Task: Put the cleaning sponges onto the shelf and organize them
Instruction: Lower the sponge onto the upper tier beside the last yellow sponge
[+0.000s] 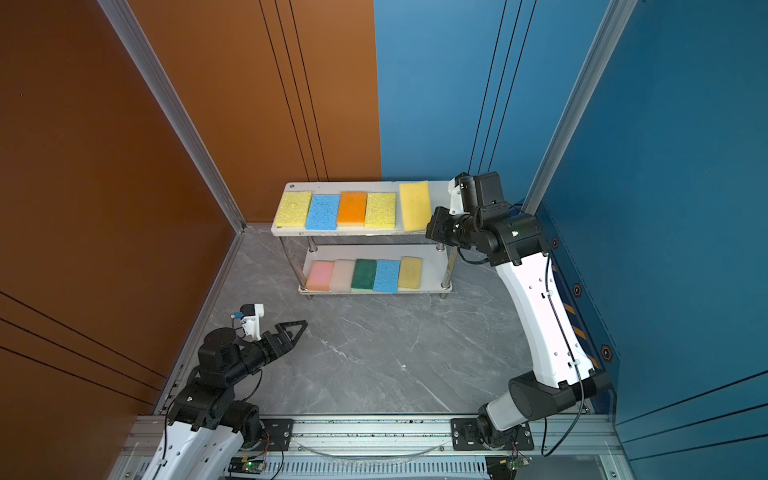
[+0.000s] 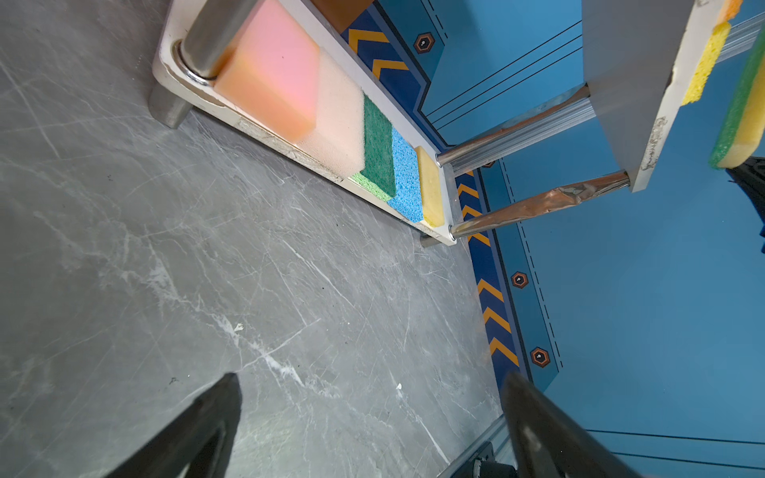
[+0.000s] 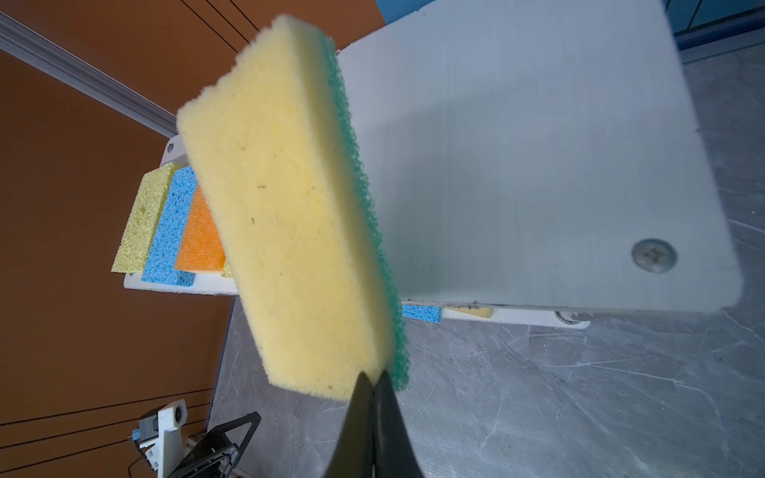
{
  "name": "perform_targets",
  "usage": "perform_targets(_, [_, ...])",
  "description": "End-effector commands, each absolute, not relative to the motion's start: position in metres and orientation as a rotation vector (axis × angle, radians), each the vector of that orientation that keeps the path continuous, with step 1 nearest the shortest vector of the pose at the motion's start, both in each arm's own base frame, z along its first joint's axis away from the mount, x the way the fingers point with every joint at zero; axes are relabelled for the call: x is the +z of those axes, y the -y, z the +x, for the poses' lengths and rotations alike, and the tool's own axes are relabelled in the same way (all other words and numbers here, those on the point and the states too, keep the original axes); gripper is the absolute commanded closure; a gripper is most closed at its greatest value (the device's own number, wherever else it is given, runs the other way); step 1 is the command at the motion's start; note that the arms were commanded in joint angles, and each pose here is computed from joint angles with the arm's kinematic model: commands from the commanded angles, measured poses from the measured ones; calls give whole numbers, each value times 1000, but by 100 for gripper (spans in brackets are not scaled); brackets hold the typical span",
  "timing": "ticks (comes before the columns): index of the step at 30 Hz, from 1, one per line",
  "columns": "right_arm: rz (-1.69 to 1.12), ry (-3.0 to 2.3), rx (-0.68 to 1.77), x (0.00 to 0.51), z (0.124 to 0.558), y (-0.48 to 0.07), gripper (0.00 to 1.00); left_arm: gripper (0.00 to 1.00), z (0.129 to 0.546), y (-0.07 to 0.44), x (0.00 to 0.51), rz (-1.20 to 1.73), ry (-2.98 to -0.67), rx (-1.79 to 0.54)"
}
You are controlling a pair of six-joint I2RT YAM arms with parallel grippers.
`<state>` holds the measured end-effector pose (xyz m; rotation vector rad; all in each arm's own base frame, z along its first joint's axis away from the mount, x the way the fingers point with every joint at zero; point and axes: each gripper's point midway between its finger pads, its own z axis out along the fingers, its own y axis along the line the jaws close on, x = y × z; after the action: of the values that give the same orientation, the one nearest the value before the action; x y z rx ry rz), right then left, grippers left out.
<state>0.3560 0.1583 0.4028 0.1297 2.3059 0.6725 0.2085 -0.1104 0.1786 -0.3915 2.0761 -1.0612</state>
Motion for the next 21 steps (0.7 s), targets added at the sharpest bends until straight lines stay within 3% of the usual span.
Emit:
perform_targets(1, [149,-2328,688,402,361,-160,100,2,206,108,183,-370,-2075,-1044])
perform_targets(21, [176,-2335,733,394,389,-172,100,2,205,106,181,-383,-2078,-1047])
